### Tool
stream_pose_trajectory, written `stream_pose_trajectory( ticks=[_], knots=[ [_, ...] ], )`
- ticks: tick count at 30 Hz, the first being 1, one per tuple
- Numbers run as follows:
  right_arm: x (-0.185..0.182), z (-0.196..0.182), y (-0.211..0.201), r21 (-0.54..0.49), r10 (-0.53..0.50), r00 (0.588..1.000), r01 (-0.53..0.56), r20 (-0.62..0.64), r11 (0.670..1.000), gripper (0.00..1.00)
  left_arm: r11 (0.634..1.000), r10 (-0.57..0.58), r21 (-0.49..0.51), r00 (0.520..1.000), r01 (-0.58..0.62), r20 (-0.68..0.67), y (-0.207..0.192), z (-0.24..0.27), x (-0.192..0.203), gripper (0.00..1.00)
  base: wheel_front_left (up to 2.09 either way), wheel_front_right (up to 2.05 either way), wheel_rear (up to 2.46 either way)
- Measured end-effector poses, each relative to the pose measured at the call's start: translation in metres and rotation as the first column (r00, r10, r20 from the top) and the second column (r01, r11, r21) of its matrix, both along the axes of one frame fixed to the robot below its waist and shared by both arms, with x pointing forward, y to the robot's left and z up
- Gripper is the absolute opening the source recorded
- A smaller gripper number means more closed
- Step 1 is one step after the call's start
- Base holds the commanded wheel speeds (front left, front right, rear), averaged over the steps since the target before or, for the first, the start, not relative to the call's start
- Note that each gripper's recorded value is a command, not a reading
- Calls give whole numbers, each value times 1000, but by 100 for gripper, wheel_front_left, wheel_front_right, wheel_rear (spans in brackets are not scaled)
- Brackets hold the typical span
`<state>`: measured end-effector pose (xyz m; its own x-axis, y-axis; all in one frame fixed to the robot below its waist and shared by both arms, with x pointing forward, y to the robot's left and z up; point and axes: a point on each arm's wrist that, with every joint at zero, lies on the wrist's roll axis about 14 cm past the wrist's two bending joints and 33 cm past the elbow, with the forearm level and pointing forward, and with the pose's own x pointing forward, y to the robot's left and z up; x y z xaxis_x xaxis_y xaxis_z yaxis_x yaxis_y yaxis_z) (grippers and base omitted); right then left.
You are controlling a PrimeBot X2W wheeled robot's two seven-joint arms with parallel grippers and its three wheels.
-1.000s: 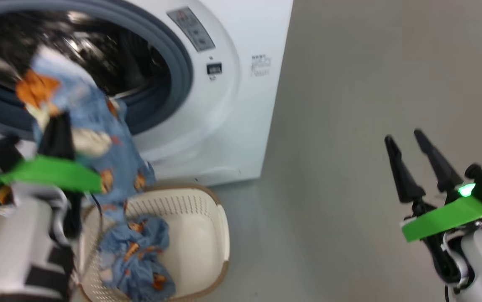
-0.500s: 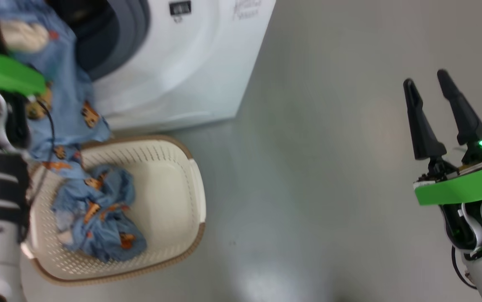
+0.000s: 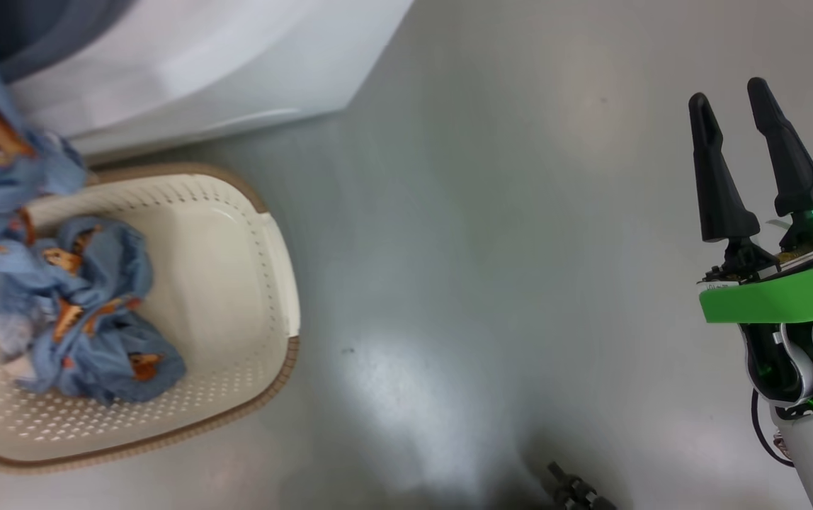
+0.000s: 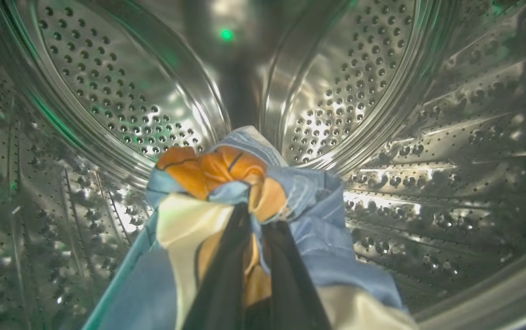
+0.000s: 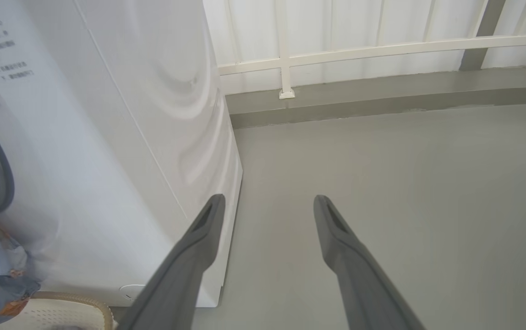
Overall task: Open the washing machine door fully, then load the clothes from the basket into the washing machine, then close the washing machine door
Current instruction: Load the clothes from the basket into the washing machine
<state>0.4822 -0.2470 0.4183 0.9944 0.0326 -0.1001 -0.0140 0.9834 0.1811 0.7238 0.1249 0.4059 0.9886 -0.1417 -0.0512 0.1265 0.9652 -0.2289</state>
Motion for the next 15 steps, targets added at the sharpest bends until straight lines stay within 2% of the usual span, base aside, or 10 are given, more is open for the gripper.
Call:
stream_pose_trajectory(
  ticks=[4,7,8,9,10,15],
  knots=[
    [-2,-11,-5,-10,-18,999,18,-28,1000,100,1000,9,-4,986,-8,166,2,39,20,0,0,0,0],
    [-3,-13,-8,-17,-30,999,29,-34,999,100,999,35,-41,971,-26,236,4,56,25,0,0,0,0],
    [-2,-12,-9,-19,-31,999,31,-30,999,100,998,44,-53,972,-32,232,4,54,25,7,0,0,0],
    [-1,-11,-10,-20,-32,999,32,-27,999,100,998,45,-59,975,-33,219,3,50,24,47,0,0,0],
    [0,-10,-10,-20,-32,999,32,-25,999,100,998,37,-53,979,-27,199,1,42,22,100,0,0,0],
    [-2,-5,-3,-6,-21,1000,21,-17,1000,100,1000,16,-26,1000,-16,-6,-6,-14,4,100,0,0,0]
  ],
)
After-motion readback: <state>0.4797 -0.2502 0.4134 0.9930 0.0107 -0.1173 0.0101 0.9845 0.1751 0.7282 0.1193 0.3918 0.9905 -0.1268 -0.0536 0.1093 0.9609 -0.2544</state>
